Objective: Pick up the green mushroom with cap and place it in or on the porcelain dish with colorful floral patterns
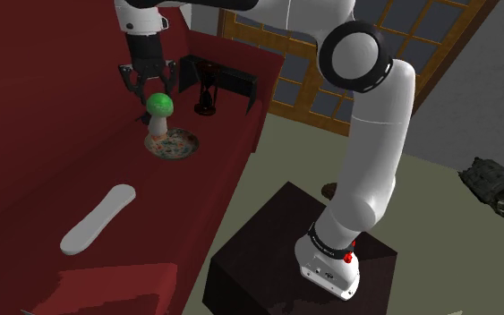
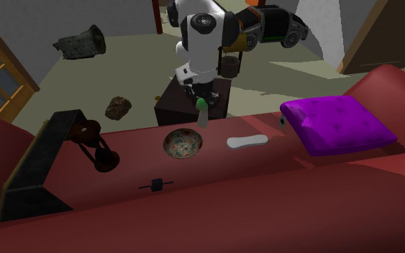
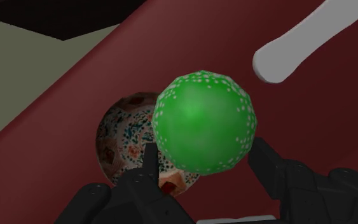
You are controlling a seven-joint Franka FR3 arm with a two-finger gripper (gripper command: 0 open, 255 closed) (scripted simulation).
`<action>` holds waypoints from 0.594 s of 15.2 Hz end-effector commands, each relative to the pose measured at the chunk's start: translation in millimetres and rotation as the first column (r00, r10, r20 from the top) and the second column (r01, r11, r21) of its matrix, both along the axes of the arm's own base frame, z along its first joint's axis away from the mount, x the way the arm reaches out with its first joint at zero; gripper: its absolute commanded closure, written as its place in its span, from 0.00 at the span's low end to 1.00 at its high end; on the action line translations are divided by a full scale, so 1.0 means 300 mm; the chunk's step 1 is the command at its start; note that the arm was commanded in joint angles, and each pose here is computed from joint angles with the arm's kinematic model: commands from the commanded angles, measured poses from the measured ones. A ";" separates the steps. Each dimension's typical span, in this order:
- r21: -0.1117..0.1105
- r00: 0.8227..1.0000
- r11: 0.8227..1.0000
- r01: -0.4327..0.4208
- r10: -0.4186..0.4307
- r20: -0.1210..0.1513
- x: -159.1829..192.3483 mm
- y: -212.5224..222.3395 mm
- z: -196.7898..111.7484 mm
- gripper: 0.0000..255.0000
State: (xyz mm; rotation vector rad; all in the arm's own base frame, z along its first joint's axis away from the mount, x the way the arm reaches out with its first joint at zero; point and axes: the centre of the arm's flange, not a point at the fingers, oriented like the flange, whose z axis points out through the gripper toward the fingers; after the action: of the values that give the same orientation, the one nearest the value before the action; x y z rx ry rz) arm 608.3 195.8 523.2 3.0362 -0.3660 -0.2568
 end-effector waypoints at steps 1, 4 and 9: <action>0.000 1.000 1.000 -0.001 0.001 0.000 0.042 -0.069 0.006 1.00; 0.000 1.000 1.000 -0.001 0.001 0.000 0.116 -0.176 0.021 1.00; 0.000 1.000 1.000 -0.001 0.001 0.000 0.199 -0.295 0.019 1.00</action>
State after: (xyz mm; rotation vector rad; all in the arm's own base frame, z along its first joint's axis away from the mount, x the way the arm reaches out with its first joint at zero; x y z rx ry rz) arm 663.9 110.6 530.1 3.0361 -0.3658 -0.2571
